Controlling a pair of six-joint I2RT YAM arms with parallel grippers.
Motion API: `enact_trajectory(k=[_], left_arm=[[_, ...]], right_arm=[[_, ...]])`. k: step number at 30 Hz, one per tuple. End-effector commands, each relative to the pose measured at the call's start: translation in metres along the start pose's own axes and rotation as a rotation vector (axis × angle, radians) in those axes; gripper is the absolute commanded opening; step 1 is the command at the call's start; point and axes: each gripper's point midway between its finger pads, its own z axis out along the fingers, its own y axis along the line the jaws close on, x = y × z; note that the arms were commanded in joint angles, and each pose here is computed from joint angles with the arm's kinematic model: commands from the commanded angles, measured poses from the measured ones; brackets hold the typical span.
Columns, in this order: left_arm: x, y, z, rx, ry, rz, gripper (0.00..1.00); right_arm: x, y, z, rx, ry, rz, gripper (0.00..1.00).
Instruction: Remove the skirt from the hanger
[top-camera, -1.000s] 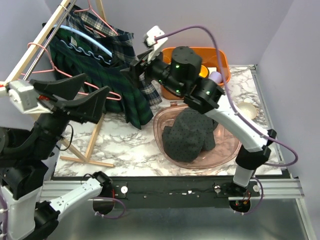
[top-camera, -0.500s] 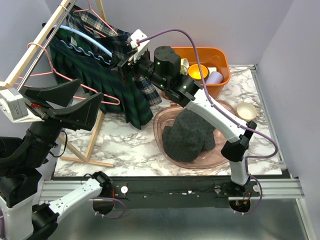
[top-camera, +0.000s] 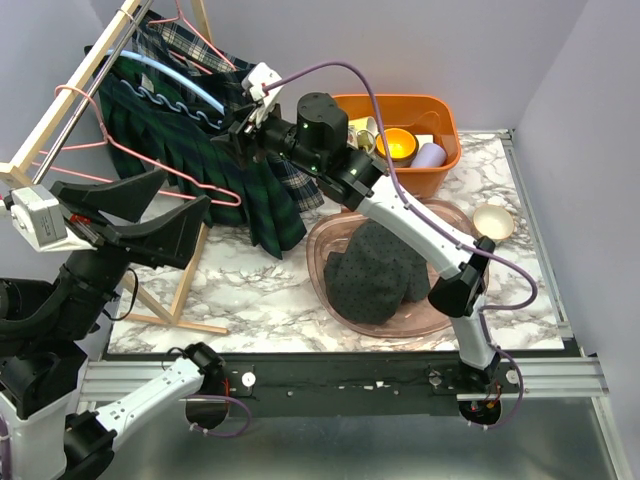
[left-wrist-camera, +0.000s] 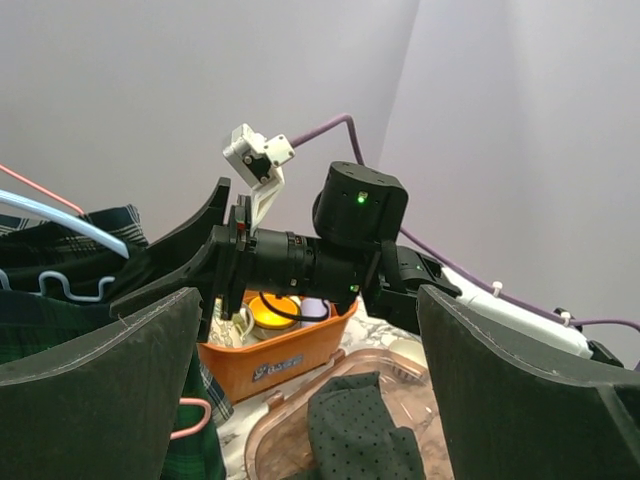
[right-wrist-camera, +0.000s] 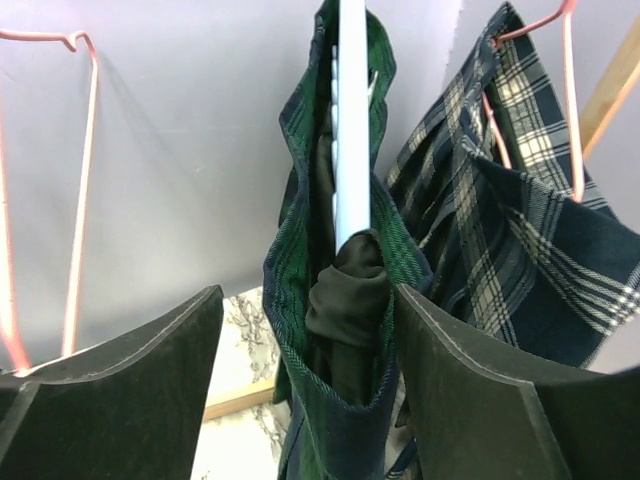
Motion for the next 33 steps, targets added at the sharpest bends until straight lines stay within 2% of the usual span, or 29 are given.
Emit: enact_trajectory(k=[1,6,9,12,13,15,16,18,19,20,27,33], left_arm=[[0.005,0.003,-0.005,-0.013,0.018,0.007,0.99],[0.008,0.007,-0.007,-0.030,0.022,0.020,0.99],[0.007,0.008,-0.010,-0.033,0.017,0.022,0.99],[0.007,0.009,-0.012,-0.039,0.013,0.027,0.99],[0.006,0.009,-0.013,-0.038,0.008,0.027,0.99],[0.005,0.010,-0.014,-0.041,0.008,0.032,0.99],[0.005,0.010,-0.014,-0.041,0.006,0.034,0.99],[0.004,0.012,-0.014,-0.048,0.006,0.043,0.99],[0.004,0.013,-0.014,-0.053,0.009,0.044,0.99],[0.004,0.013,-0.014,-0.058,0.009,0.048,0.99],[0.004,0.016,-0.014,-0.072,0.009,0.053,0.99],[0.007,0.023,-0.015,-0.103,0.021,0.070,0.99]], right_arm=[[0.009,0.009,0.015,-0.037,-0.021,0.026,0.72],[0.010,0.008,0.022,-0.031,-0.039,0.040,0.70],[0.007,0.005,0.023,-0.015,-0.054,0.038,0.61],[0.001,0.001,0.022,0.002,-0.071,0.031,0.50],[-0.003,0.000,0.021,0.010,-0.078,0.031,0.41],[-0.013,-0.001,0.018,0.015,-0.101,0.022,0.32],[-0.016,-0.001,0.016,0.016,-0.108,0.021,0.23],[-0.032,-0.001,0.010,0.015,-0.139,0.018,0.15],[-0.039,-0.001,0.007,0.015,-0.154,0.017,0.05],[-0.039,-0.001,0.006,0.013,-0.156,0.022,0.01],[-0.100,0.010,-0.015,-0.047,-0.314,0.036,0.01],[-0.140,0.007,-0.029,-0.031,-0.428,0.060,0.01]])
